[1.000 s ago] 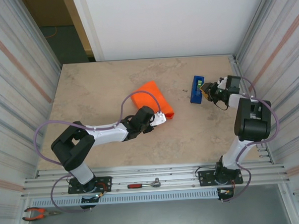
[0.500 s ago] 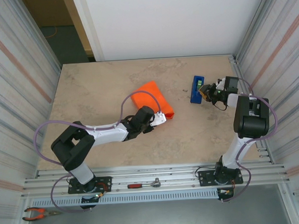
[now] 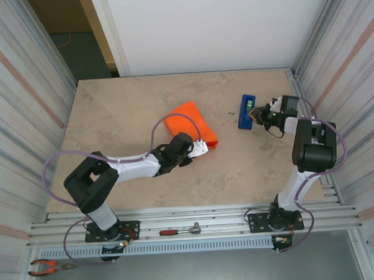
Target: Wrap the gift box in paper
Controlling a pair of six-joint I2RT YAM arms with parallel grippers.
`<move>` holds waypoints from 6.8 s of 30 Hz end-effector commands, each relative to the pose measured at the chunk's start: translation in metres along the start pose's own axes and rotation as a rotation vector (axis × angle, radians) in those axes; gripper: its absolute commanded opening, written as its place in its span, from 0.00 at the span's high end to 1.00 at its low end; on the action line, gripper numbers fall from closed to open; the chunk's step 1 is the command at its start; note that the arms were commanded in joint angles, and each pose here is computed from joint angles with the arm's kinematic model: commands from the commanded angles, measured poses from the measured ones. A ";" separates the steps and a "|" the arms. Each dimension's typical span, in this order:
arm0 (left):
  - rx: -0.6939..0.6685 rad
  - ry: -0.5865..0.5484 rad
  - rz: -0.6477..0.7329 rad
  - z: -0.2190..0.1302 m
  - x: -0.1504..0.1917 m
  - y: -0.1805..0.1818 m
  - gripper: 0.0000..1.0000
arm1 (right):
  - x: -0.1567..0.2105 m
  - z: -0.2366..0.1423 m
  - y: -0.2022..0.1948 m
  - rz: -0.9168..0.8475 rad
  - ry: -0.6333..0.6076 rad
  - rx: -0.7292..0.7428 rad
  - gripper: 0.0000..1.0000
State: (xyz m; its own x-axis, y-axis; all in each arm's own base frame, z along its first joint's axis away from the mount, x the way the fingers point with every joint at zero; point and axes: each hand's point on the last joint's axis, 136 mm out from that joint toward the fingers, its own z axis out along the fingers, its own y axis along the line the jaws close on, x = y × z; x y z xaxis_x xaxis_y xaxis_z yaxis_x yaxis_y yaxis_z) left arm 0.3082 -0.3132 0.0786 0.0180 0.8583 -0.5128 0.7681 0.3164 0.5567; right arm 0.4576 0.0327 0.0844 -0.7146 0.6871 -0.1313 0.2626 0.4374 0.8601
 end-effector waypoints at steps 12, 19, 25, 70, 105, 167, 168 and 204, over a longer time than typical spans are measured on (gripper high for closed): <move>0.138 0.073 0.032 0.007 0.022 -0.038 0.65 | 0.005 -0.029 0.049 0.000 -0.053 -0.153 1.00; 0.138 0.072 0.036 0.007 0.022 -0.038 0.66 | 0.016 -0.037 0.047 0.028 -0.056 -0.149 1.00; 0.140 0.072 0.037 0.006 0.021 -0.039 0.66 | 0.034 -0.039 0.034 0.061 -0.052 -0.120 1.00; 0.144 0.078 0.052 0.007 0.022 -0.043 0.67 | 0.070 0.009 -0.063 0.284 0.012 0.003 1.00; 0.145 0.078 0.060 0.007 0.022 -0.045 0.68 | 0.226 -0.051 0.058 -0.346 0.127 -0.179 1.00; 0.152 0.088 0.100 0.010 0.022 -0.055 0.69 | 0.265 0.013 0.075 -0.403 0.115 -0.374 1.00; 0.153 0.088 0.100 0.010 0.023 -0.056 0.69 | 0.264 0.015 0.075 -0.401 0.114 -0.375 1.00; 0.154 0.090 0.102 0.010 0.023 -0.056 0.71 | 0.256 0.024 0.065 -0.340 0.117 -0.359 0.80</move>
State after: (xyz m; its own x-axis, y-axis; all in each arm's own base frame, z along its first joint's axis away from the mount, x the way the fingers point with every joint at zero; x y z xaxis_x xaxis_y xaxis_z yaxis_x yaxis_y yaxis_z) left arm 0.3051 -0.3208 0.0777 0.0420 0.8741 -0.4840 0.7492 0.2929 0.5940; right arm 0.3068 0.2563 0.0898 -0.8007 0.4470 -0.3989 -0.2275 0.3891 0.8926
